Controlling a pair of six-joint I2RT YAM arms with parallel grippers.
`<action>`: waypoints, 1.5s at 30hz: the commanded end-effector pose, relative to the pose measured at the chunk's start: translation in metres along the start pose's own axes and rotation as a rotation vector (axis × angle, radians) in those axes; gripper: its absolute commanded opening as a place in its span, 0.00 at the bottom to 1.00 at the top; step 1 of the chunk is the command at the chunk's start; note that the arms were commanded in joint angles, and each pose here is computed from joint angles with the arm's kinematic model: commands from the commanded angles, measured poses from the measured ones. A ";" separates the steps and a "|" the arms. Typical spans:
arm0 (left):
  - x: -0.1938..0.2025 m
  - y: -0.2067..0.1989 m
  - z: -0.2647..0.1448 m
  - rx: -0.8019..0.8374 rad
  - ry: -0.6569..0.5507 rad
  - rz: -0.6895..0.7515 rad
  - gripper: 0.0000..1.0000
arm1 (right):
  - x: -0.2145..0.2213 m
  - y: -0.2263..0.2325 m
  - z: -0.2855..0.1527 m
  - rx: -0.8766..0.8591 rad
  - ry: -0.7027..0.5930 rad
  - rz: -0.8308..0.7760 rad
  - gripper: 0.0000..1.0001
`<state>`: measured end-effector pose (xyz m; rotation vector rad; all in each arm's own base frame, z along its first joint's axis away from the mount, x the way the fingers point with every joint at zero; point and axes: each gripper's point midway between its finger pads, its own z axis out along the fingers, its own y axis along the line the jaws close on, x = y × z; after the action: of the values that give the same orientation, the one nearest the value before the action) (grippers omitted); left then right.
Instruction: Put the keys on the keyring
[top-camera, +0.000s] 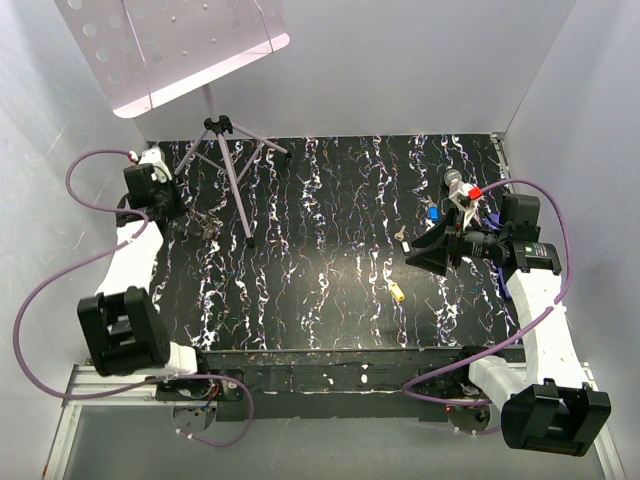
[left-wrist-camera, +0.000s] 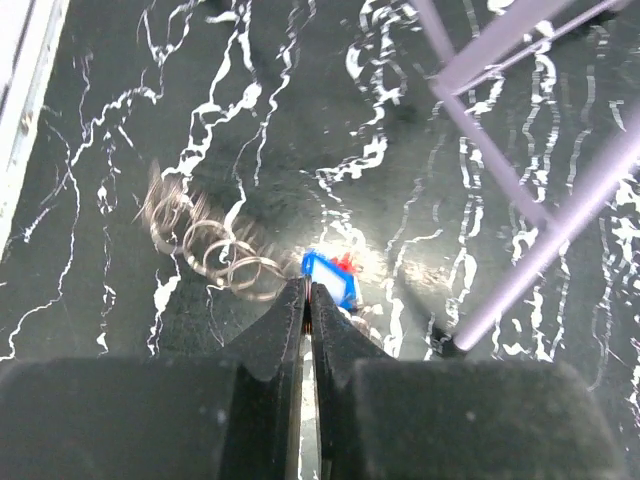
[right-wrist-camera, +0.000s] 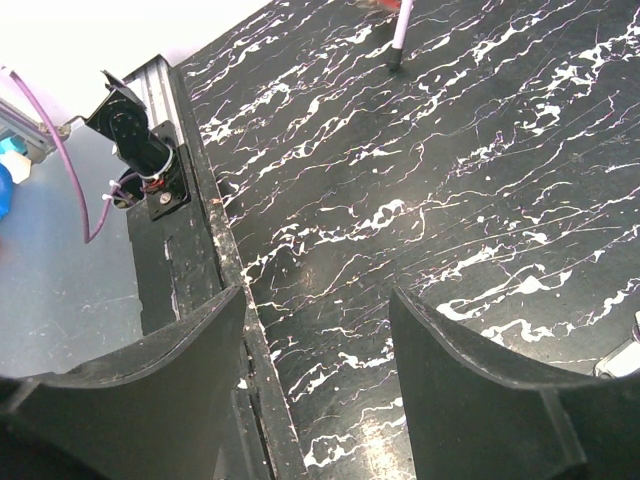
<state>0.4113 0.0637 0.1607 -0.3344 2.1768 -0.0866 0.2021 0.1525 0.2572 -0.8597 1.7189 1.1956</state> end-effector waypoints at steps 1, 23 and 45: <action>-0.015 -0.021 -0.037 0.000 -0.094 0.121 0.00 | 0.001 0.005 0.000 -0.039 -0.013 -0.023 0.68; 0.067 -0.230 -0.194 0.813 -0.084 0.615 0.00 | 0.024 0.046 -0.002 -0.218 -0.071 -0.278 0.72; 0.133 -0.351 -0.246 1.276 -0.165 0.868 0.00 | 0.006 0.073 0.045 -0.525 0.170 -0.347 0.61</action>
<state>0.2164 -0.3112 0.2296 1.2310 1.7448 -0.7837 0.1781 0.2083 0.2640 -1.5071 1.1300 1.2077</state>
